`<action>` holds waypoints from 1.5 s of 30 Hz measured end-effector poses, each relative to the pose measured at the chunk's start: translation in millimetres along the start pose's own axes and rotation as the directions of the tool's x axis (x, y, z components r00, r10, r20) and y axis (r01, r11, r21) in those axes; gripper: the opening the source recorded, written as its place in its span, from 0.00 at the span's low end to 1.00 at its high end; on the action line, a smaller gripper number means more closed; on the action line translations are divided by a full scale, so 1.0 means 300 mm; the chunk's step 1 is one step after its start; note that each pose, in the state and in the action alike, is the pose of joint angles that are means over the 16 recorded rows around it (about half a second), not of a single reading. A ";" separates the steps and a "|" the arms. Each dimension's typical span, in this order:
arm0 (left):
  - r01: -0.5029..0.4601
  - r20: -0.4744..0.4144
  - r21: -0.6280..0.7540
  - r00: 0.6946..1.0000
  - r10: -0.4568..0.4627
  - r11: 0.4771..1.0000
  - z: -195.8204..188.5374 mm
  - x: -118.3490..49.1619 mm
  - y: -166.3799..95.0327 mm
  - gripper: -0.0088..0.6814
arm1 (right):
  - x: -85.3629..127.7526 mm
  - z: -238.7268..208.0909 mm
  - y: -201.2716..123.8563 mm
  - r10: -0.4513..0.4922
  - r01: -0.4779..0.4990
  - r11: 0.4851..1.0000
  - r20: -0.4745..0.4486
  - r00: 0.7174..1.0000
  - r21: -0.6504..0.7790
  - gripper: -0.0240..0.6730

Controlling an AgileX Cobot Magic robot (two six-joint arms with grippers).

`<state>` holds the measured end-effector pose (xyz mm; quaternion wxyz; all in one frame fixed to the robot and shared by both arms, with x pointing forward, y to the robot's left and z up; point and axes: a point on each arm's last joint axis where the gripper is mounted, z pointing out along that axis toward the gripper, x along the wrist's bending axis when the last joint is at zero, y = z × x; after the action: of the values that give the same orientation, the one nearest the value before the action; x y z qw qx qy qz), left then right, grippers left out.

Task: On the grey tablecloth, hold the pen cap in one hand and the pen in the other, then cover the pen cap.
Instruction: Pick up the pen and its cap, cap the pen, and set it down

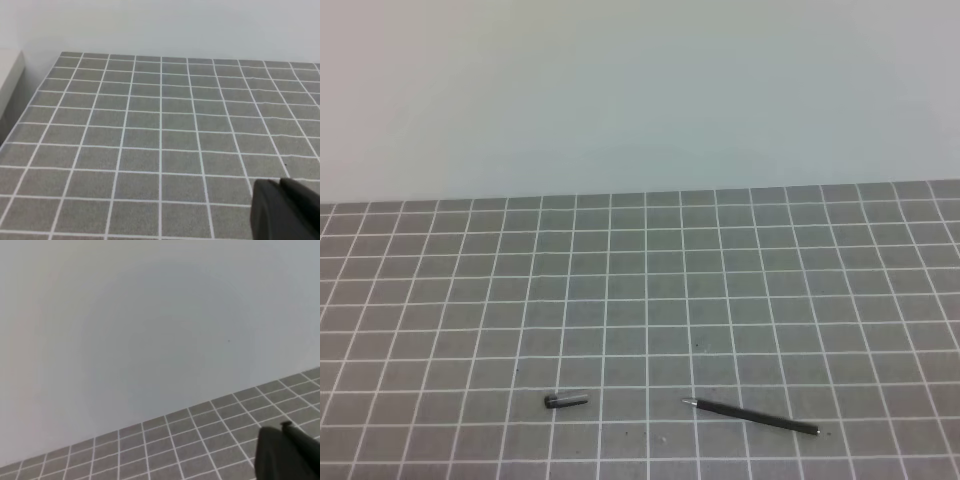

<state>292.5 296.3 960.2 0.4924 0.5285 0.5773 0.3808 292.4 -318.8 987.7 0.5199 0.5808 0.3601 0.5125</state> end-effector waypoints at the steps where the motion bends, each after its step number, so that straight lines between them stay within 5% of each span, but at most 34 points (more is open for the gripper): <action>1: 0.000 0.000 0.000 1.000 0.000 1.000 0.000 0.000 0.000 0.01 | 0.000 0.000 0.000 0.000 0.000 1.000 0.001 1.000 0.001 0.04; 45: 0.005 0.000 0.000 1.000 -0.005 1.000 0.000 0.000 0.000 0.01 | -0.004 0.000 -0.004 -0.009 0.009 1.000 0.012 1.000 0.007 0.03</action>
<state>292.5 296.3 960.2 0.4932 0.5272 0.5785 0.3797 292.2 -319.8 986.3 0.5224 0.5839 0.3614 0.5056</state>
